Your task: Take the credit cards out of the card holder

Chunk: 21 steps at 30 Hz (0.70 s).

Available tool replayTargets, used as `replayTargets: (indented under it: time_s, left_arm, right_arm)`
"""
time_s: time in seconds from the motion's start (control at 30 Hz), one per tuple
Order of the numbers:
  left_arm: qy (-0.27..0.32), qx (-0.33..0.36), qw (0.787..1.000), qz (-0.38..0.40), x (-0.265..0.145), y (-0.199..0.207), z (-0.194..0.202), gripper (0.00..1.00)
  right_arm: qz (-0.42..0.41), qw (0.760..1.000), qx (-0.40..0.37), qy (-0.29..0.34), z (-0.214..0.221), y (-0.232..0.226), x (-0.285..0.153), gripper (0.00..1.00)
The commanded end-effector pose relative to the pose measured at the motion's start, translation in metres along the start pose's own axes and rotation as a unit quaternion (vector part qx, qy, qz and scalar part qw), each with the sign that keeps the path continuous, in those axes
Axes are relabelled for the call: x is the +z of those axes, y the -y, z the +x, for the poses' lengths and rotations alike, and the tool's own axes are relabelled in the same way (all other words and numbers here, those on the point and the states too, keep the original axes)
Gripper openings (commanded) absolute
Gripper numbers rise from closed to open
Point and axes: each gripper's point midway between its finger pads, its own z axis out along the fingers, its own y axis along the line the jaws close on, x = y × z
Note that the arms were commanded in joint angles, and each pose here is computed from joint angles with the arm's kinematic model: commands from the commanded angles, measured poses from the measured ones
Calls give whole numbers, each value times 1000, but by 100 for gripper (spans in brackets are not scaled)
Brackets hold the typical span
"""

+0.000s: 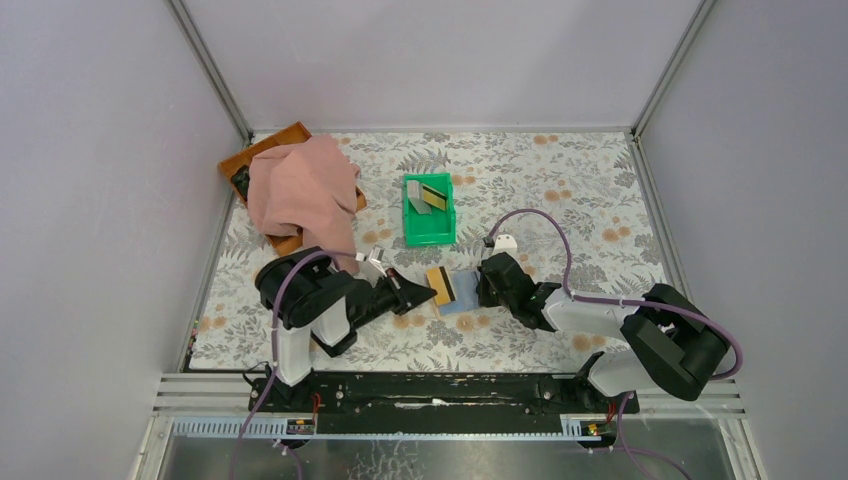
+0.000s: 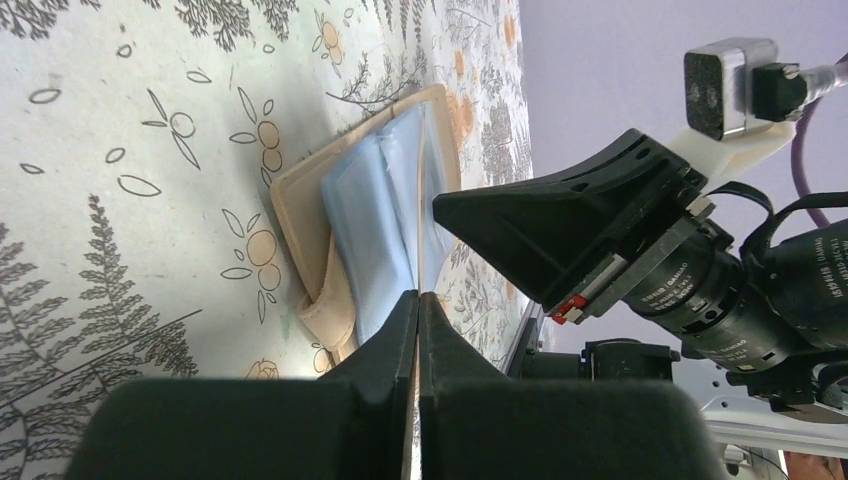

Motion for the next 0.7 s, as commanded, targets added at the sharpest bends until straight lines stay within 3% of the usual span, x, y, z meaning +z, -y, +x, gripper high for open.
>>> replayTargets:
  time_s: [0.0,0.1,0.2,0.37,0.43,0.53,0.67]
  left_arm:
    - [7,25,999,34,-5,17,-7,0]
    - [3,38,998,49,-8,25,-7,0]
    - [-23,68,994,86,-11,42,-1,0]
    - [-39,98,985,134,-13,67,1,0]
    - [-54,106,981,153,-12,76,5,0]
    - [-87,120,970,192,-11,93,13,0]
    - [-99,138,958,233,-15,116,14,0]
  right_arm:
    - [6,998,-11,-57,31,10,-7,0]
    - [-38,999,-7,-27,20,-3,-17,0]
    - [-141,989,-7,41,-9,-35,-46,1]
    - [-234,966,-25,103,-40,-62,-89,41]
    - [-247,962,-32,114,-46,-66,-99,52]
    - [-273,953,-43,121,-49,-74,-111,58]
    - [-294,946,-48,126,-51,-80,-120,57]
